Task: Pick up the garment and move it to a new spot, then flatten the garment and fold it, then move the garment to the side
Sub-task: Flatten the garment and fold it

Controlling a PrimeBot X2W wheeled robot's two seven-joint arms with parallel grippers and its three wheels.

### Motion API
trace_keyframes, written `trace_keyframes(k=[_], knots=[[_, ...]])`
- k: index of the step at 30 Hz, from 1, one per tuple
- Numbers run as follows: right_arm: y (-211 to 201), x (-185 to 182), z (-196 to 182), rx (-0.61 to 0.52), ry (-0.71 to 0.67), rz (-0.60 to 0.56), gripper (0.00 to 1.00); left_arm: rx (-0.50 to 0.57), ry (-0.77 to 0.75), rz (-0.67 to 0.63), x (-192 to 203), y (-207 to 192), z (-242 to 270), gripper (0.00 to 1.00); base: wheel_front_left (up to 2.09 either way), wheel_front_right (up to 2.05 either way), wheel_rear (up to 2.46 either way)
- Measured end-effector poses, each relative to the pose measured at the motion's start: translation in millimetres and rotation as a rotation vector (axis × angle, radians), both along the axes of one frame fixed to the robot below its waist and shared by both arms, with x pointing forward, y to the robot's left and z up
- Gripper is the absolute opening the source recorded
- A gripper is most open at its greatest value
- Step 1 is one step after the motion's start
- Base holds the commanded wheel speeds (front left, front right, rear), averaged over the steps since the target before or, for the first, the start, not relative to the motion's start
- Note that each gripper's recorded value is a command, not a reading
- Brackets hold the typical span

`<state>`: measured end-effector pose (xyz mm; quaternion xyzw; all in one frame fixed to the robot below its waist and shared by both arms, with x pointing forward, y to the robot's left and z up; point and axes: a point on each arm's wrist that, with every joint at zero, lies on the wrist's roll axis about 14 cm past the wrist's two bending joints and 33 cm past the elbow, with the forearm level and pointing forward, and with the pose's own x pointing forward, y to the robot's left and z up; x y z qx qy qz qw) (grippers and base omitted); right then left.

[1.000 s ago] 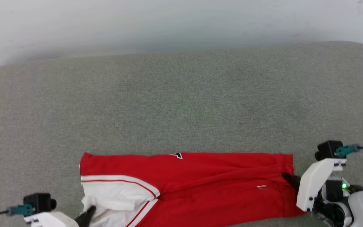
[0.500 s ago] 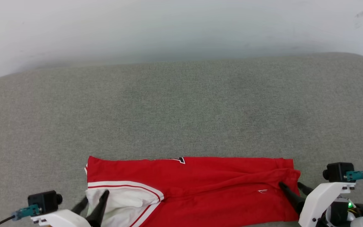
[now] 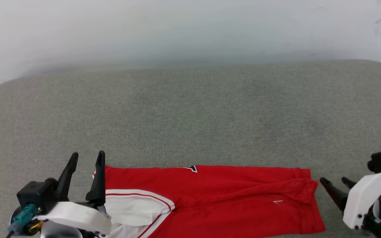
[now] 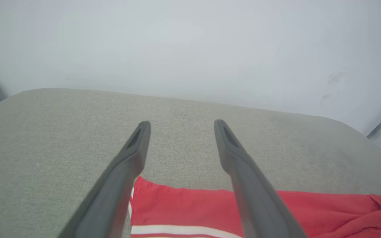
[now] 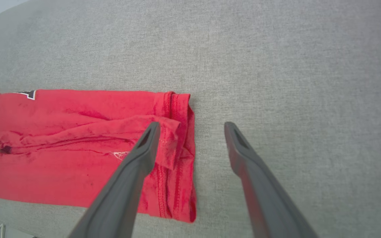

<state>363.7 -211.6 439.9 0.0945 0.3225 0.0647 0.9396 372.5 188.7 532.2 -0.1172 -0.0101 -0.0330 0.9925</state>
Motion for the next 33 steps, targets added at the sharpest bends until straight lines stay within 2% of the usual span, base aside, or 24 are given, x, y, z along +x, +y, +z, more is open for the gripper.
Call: trace_keyframes(k=[5,9,21,22,23,24,33], knots=[[-1.3,7.0,-2.4,-0.054,0.071,0.039,1.00,0.080,-0.095,0.000,7.2,-5.8,18.3,1.00,0.00,0.00,0.00],[8.8,11.8,-14.9,-0.067,0.137,0.079,1.00,0.101,-0.114,0.004,13.0,-7.5,18.6,1.00,0.00,0.00,0.00],[49.2,12.5,-75.2,0.022,0.341,0.144,1.00,0.121,-0.093,0.019,24.5,-1.2,4.8,1.00,0.00,0.00,0.00],[50.3,12.3,-77.2,0.026,0.349,0.147,0.68,0.121,-0.090,0.022,24.4,-0.5,4.0,1.00,0.00,0.00,0.00],[51.6,12.4,-78.0,0.032,0.356,0.148,0.13,0.122,-0.090,0.023,24.3,-0.1,3.7,1.00,0.00,0.00,0.00],[52.7,12.2,-78.1,0.040,0.360,0.149,0.00,0.122,-0.089,0.025,24.2,0.3,3.6,1.00,0.00,0.00,0.00],[56.4,9.0,-64.4,0.049,0.320,0.161,0.00,0.145,-0.093,0.007,14.2,-2.9,6.9,1.00,0.00,0.00,0.00]])
